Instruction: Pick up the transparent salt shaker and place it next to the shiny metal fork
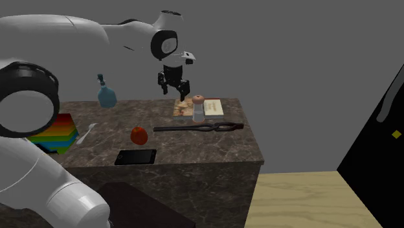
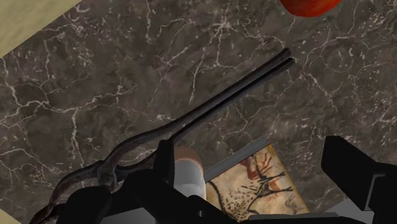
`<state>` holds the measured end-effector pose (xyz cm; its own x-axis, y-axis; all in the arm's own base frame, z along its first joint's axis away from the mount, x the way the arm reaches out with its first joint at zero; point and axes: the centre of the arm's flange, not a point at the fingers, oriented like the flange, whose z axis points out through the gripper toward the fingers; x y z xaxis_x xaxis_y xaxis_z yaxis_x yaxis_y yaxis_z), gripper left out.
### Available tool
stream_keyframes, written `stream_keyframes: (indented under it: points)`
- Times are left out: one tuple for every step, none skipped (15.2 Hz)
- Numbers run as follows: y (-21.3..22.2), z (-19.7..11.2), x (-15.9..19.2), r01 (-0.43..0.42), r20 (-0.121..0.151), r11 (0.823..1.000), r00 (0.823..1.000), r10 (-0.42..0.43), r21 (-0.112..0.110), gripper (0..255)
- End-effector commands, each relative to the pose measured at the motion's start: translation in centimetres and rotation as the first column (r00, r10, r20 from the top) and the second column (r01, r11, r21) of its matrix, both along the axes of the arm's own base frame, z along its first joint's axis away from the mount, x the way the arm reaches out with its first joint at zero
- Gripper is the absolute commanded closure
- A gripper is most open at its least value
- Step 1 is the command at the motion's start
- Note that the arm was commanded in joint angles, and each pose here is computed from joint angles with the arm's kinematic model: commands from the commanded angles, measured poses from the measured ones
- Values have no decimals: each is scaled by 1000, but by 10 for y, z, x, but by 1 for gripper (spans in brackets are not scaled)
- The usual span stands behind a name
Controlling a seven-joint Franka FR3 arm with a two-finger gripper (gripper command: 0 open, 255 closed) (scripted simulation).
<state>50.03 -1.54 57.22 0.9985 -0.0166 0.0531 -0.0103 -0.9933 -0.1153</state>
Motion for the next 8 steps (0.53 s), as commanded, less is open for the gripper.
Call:
stream_keyframes:
  points:
    - [-4,-10,27,8,-11,1000,1000,-8,6,0]
    - [-6,-14,40,11,-16,1000,1000,-11,9,0]
    - [-9,-18,54,15,-21,1000,1000,-15,12,0]
    - [-12,-22,67,19,-26,1000,999,-19,15,0]
    - [-15,-26,80,23,-31,1000,999,-22,18,0]
    - [-18,-30,93,27,-36,999,999,-26,21,0]
    - [-20,-34,106,31,-42,999,999,-30,24,0]
    - [-23,-38,119,34,-47,999,998,-33,27,0]
